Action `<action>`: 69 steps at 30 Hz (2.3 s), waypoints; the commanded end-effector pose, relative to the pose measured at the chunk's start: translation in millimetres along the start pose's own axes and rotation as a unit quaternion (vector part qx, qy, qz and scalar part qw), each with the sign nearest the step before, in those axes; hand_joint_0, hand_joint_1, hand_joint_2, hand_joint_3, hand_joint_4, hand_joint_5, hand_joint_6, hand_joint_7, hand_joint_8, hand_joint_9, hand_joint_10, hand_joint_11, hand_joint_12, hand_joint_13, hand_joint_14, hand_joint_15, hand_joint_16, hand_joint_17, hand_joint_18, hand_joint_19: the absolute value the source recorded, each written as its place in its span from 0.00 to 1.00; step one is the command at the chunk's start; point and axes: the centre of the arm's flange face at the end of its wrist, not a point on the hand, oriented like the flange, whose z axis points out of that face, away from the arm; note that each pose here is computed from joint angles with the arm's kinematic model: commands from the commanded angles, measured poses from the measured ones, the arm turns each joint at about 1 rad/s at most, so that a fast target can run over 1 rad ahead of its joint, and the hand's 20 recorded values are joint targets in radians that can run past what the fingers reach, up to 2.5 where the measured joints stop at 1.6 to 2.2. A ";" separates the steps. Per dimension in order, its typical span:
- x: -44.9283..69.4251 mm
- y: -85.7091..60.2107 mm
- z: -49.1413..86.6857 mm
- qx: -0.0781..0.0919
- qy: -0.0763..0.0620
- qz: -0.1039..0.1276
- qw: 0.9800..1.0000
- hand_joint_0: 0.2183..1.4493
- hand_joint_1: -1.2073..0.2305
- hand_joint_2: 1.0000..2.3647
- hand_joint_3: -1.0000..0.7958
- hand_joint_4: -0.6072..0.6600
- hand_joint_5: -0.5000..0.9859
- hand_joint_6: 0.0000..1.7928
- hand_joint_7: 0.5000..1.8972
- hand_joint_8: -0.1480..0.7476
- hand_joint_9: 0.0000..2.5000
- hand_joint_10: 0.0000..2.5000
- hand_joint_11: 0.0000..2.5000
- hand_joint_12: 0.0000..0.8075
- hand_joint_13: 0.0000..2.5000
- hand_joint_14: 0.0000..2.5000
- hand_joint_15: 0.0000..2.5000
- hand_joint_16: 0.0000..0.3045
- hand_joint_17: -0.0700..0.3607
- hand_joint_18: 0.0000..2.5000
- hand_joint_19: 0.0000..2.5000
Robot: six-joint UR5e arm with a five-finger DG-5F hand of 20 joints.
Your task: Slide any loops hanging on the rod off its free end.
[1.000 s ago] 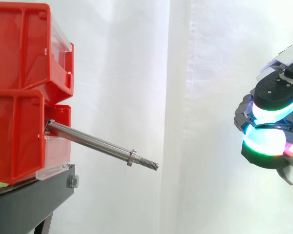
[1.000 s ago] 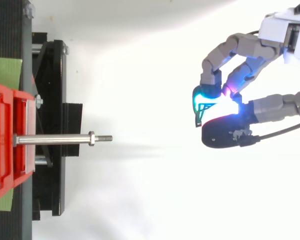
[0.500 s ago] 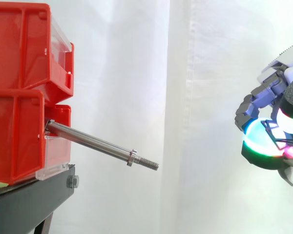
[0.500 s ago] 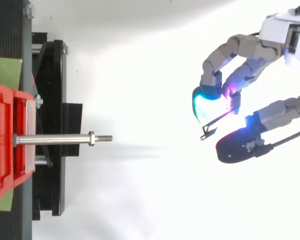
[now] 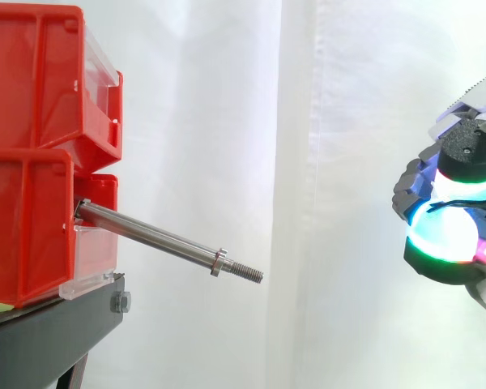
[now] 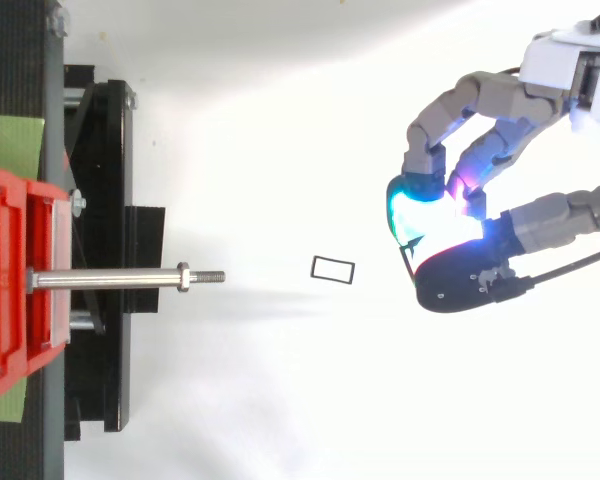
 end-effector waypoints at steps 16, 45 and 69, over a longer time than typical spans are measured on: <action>1.2 0.2 -0.2 0.001 0.001 -0.001 1.000 0.29 0.43 0.01 0.37 0.55 0.25 0.51 0.30 0.47 0.40 0.01 0.34 0.44 0.33 0.01 0.22 0.15 0.41 0.29 0.21; 1.8 1.3 -0.4 0.000 0.001 0.003 1.000 0.29 0.38 0.01 0.47 0.53 0.26 0.51 0.34 0.49 0.42 0.01 0.34 0.45 0.34 0.01 0.21 0.16 0.42 0.32 0.20; 1.8 1.3 -0.4 0.000 0.001 0.009 1.000 0.35 0.31 0.01 0.38 0.50 0.24 0.53 0.29 0.46 0.40 0.01 0.35 0.42 0.33 0.01 0.21 0.15 0.40 0.31 0.20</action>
